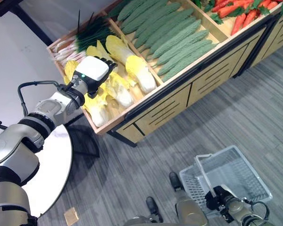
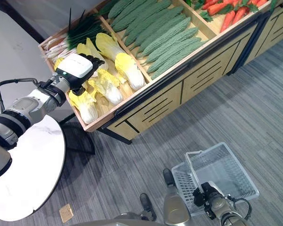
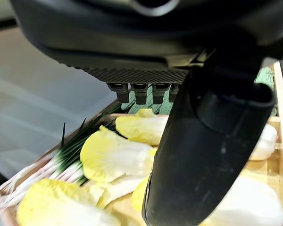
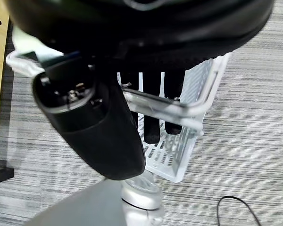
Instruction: Get the vegetables into the basket
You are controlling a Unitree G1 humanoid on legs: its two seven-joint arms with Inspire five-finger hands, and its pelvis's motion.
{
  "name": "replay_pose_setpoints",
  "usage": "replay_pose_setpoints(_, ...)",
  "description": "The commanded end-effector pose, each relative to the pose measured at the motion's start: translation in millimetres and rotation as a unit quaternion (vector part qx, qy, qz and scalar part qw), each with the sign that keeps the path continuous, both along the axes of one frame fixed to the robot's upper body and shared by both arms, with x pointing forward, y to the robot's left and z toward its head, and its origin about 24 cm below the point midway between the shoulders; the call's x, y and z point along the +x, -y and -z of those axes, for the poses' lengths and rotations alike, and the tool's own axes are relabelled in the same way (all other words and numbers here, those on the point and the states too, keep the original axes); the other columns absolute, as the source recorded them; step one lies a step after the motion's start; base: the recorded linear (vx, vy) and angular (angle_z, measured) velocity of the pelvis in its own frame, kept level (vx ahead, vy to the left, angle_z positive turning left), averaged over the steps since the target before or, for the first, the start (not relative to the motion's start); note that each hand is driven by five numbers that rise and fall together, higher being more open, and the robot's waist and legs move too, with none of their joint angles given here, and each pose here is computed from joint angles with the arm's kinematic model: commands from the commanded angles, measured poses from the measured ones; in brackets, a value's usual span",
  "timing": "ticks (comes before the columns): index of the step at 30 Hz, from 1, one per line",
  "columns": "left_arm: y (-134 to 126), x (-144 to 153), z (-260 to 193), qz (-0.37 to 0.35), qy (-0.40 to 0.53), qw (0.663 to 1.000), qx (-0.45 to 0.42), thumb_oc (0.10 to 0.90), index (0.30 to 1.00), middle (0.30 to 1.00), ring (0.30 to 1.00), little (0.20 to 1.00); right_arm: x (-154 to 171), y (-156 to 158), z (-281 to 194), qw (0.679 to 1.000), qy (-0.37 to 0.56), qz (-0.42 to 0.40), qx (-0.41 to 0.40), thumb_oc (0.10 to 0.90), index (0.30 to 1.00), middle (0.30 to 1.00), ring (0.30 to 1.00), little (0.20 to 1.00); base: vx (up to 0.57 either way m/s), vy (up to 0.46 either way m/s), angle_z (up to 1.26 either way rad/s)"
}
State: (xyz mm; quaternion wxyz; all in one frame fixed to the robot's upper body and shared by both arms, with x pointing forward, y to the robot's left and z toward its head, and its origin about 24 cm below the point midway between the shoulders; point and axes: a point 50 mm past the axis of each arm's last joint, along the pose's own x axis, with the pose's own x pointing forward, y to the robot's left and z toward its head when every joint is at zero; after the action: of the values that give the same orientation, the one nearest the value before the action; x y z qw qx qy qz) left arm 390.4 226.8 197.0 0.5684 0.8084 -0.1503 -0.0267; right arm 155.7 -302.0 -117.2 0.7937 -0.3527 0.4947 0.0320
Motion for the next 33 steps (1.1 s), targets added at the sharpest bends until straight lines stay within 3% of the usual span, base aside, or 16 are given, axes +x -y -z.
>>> replay_pose_setpoints(1, -38.3, 2.1, -75.2, -0.091, 0.132, 0.986, -0.036, 0.900, 1.000, 1.000, 1.000, 1.000, 2.9, -17.2, 5.1, 0.999, 0.000, -0.041, 0.017, 0.400, 0.300, 0.300, 0.300, 0.300, 0.03, -0.045, -0.31)
replay_pose_setpoints(12, -63.7, 4.8, -31.5, -0.181, 0.050, 0.982, -0.030, 0.900, 1.000, 1.000, 1.000, 1.000, 14.0, -12.5, -0.9, 1.000, 0.018, -0.024, 0.009, 0.400, 0.300, 0.300, 0.300, 0.300, 0.05, -0.052, -0.14)
replay_pose_setpoints(28, -49.2, 10.7, 7.2, -0.191, -0.026, 0.981, -0.032, 0.900, 1.000, 1.000, 1.000, 1.000, 9.9, -17.7, 3.5, 1.000, 0.010, -0.019, 0.017, 0.400, 0.300, 0.300, 0.300, 0.300, 0.00, 0.017, 0.02)
replay_pose_setpoints(29, -49.1, 10.2, 10.2, -0.192, -0.028, 0.980, -0.038, 0.400, 0.300, 0.300, 0.300, 0.300, 8.2, -21.4, 5.4, 0.999, 0.008, -0.024, 0.022, 0.400, 0.300, 0.300, 0.300, 0.300, -0.01, 0.039, 0.02)
replay_pose_setpoints(33, -47.9, 10.2, 12.1, -0.189, -0.026, 0.981, -0.043, 0.400, 0.300, 0.300, 0.300, 0.300, 7.1, -26.1, 7.2, 0.999, 0.006, -0.033, 0.029, 0.400, 0.300, 0.300, 0.300, 0.300, 0.00, 0.012, 0.00)
